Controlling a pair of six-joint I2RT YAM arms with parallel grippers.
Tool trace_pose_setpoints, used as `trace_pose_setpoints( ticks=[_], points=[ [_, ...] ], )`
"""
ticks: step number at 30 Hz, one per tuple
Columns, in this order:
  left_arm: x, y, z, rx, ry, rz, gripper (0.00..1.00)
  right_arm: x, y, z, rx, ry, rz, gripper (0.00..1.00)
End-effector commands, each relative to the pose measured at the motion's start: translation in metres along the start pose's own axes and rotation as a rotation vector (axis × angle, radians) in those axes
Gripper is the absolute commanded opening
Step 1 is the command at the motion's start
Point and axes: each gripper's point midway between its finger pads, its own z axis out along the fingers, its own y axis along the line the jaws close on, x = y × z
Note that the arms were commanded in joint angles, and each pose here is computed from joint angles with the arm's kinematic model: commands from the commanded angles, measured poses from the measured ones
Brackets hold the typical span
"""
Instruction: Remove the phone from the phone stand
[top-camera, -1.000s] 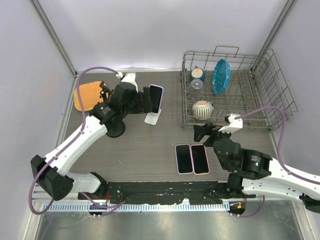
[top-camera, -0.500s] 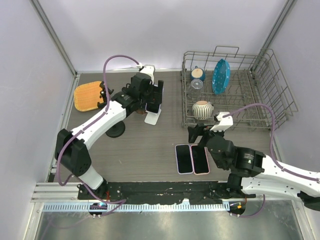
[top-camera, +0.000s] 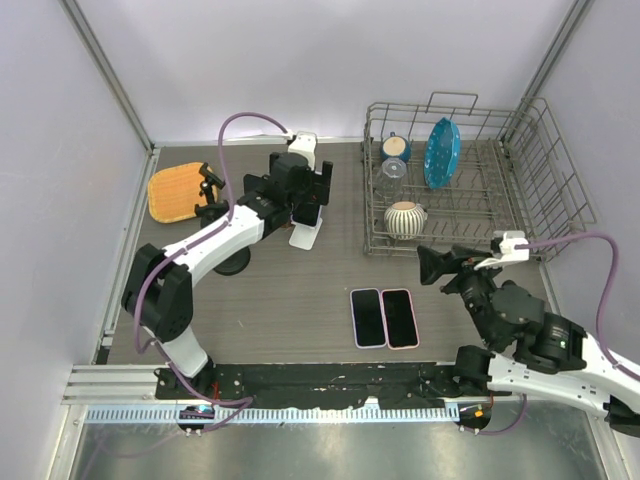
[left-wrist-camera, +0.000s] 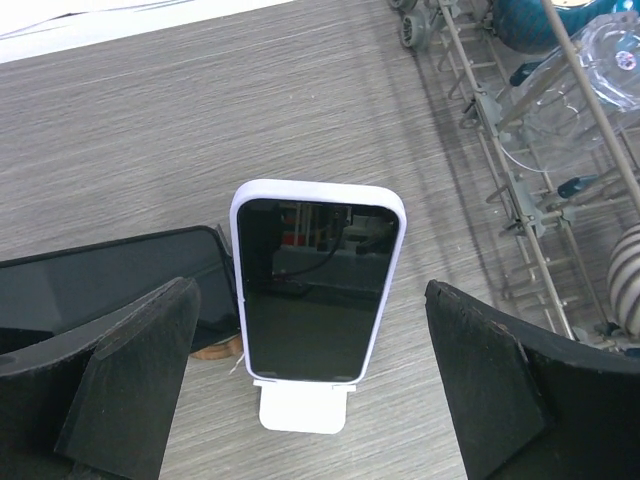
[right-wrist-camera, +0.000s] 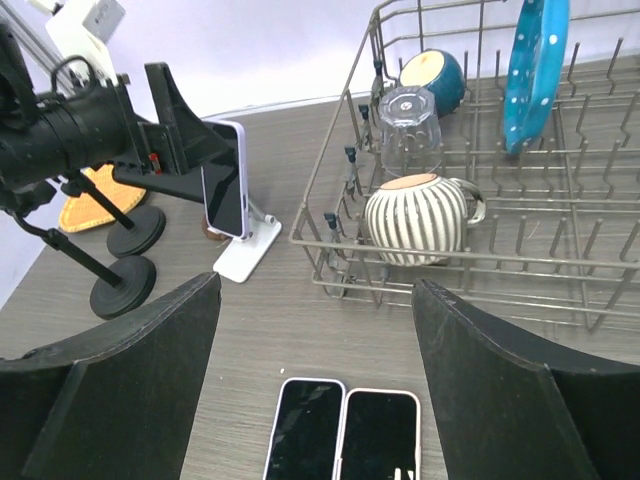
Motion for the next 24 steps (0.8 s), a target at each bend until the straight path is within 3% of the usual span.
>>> trace_pose_setpoints(
  ticks=[1,24],
  points=[
    [-0.015,0.005,0.012,-0.047,-0.083,-0.021,1.0,-0.013,-0.015,-0.007,0.006,-0.058,-0.016,0.83],
    [0.018,-0.001,0.038,-0.037,-0.018,-0.007,1.0,-0.009,-0.024,-0.009,0.018,-0.079,0.014,0.83]
  ],
)
